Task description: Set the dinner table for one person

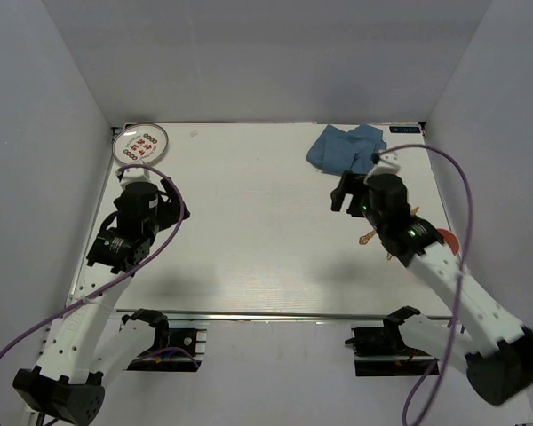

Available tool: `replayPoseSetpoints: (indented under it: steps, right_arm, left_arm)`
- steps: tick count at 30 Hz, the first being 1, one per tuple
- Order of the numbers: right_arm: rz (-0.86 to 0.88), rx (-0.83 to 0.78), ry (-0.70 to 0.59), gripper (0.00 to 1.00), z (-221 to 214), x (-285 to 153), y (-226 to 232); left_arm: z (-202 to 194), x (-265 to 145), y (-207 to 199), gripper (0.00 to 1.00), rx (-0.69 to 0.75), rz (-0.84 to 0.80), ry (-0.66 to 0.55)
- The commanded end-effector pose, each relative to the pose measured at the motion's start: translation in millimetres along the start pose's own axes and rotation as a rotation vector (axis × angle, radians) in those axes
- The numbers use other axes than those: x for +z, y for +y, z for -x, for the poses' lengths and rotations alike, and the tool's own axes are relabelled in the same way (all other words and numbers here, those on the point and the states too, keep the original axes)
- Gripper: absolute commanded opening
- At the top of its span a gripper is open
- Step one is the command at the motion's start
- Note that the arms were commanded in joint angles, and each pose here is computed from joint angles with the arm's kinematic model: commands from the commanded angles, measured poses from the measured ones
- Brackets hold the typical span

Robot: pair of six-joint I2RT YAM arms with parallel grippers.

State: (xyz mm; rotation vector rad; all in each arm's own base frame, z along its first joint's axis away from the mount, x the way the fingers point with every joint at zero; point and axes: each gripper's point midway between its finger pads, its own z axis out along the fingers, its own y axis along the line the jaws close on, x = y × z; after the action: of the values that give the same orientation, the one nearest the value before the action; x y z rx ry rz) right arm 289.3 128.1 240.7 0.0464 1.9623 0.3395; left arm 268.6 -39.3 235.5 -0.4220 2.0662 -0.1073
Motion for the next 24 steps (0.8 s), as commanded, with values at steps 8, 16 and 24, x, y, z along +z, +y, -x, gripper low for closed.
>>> replayPoseSetpoints:
  steps: [8,16,24]
  right_arm:
    - [-0.181,0.087,0.104,0.89,49,173,-19]
    - [-0.318,0.204,0.240,0.89,48,268,-108]
    - [-0.154,0.241,0.322,0.77,15,297,-120]
  left_arm:
    - [-12,11,-23,0.98,0.043,-0.101,0.074]
    - [-12,11,-22,0.98,0.050,-0.099,0.069]
    - [-17,16,-26,0.98,0.068,-0.110,0.104]
